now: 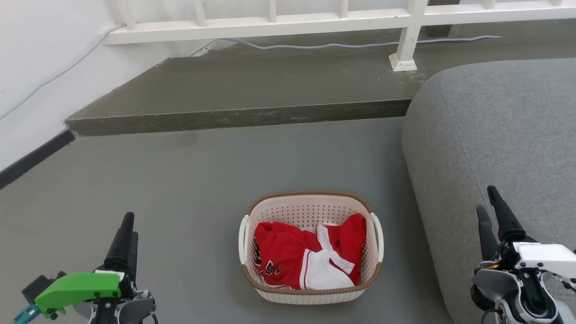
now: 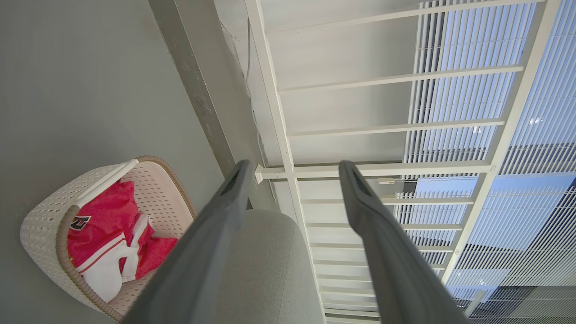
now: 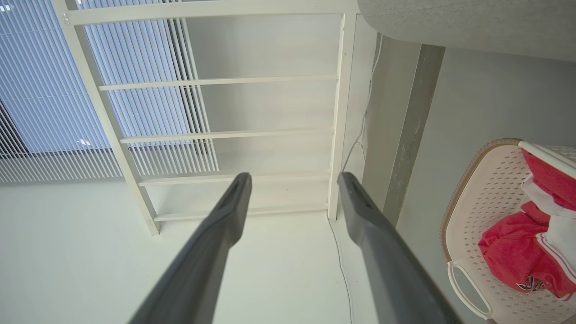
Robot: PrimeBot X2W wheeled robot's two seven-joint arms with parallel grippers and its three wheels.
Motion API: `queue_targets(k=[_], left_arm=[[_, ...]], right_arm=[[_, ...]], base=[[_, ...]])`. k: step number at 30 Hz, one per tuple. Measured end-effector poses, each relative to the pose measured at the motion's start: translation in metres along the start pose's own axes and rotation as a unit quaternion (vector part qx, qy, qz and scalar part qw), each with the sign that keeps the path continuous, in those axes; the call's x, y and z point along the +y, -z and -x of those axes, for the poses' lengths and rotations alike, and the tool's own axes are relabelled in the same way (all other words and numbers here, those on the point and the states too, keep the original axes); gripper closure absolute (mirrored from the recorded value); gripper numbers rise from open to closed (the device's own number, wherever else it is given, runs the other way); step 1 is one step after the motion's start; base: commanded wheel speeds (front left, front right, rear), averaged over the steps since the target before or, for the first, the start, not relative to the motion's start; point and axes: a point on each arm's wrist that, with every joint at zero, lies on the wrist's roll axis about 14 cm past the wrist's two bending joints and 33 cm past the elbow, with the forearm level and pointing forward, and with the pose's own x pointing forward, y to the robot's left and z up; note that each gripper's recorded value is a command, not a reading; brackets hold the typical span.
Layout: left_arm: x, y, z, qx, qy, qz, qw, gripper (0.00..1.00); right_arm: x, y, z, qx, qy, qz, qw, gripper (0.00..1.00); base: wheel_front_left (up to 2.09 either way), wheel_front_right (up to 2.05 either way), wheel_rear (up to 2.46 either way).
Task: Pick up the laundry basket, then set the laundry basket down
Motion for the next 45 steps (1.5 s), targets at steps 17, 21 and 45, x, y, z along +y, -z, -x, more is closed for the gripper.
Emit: queue_targets(k=[17, 21, 45], left_arm=[[-0.005, 0.010, -0.003, 0.010, 0.007, -0.082, 0.997, 0.00], [-0.008, 0.007, -0.005, 0.005, 0.013, -0.114, 0.993, 0.00], [-0.031, 0.017, -0.010, 0.003, 0.057, -0.324, 0.944, 0.00]], right_arm=[[0.022, 0.006, -0.005, 0.011, -0.033, 0.101, 0.994, 0.00], [0.025, 0.010, -0.006, 0.017, -0.038, 0.133, 0.990, 0.00], [0.027, 0.026, -0.009, 0.045, -0.063, 0.335, 0.939, 0.00]], base=[[0.00, 0.00, 0.00], [0.00, 0.00, 0.00], [0.00, 0.00, 0.00]])
